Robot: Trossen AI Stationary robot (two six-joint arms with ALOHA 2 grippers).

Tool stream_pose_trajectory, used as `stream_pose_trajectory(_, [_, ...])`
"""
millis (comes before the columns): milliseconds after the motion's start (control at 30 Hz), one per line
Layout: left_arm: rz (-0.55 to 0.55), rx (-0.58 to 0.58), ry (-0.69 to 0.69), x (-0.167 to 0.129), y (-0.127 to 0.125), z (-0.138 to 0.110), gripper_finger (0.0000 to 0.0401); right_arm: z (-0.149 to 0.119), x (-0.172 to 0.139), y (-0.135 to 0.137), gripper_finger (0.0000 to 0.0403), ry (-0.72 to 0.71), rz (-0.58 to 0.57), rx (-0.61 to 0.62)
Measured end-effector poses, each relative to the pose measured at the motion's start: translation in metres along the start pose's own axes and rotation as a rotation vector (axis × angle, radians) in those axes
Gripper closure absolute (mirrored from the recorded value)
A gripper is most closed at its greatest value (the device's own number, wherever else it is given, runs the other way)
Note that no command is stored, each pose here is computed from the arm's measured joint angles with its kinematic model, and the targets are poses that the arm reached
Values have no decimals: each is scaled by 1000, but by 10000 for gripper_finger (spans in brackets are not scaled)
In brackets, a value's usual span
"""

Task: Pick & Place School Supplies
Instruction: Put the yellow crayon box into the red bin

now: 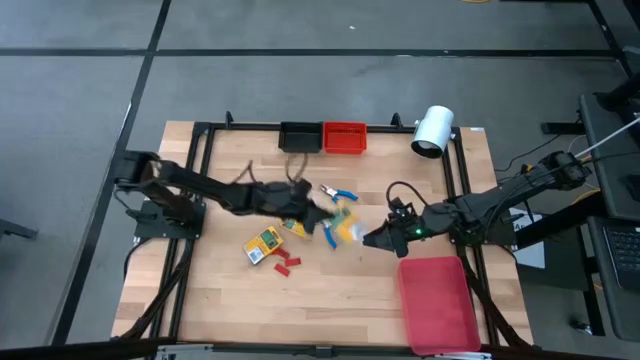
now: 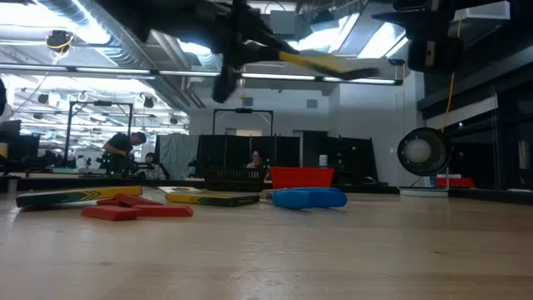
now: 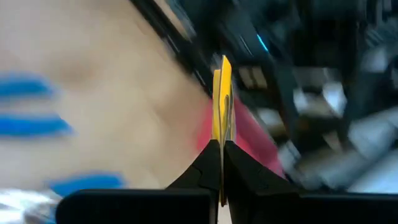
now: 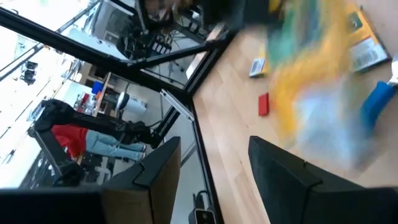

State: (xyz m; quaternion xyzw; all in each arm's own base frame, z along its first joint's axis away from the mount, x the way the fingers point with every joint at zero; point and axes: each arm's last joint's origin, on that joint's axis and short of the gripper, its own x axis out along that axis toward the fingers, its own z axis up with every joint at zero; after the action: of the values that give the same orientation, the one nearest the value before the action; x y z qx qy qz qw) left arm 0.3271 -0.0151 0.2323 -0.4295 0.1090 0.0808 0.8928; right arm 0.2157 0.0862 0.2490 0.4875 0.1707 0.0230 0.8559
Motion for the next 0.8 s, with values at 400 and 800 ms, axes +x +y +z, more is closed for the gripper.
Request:
stream_pose_trajectory(400, [568,96,-409,-26,46,100,399,17,-8,40,209,-202,-15,-220])
stream_pose_trajectory(800, [776,139,-228,38,90,182,399,39,-36,55,209,-233,-503,-268])
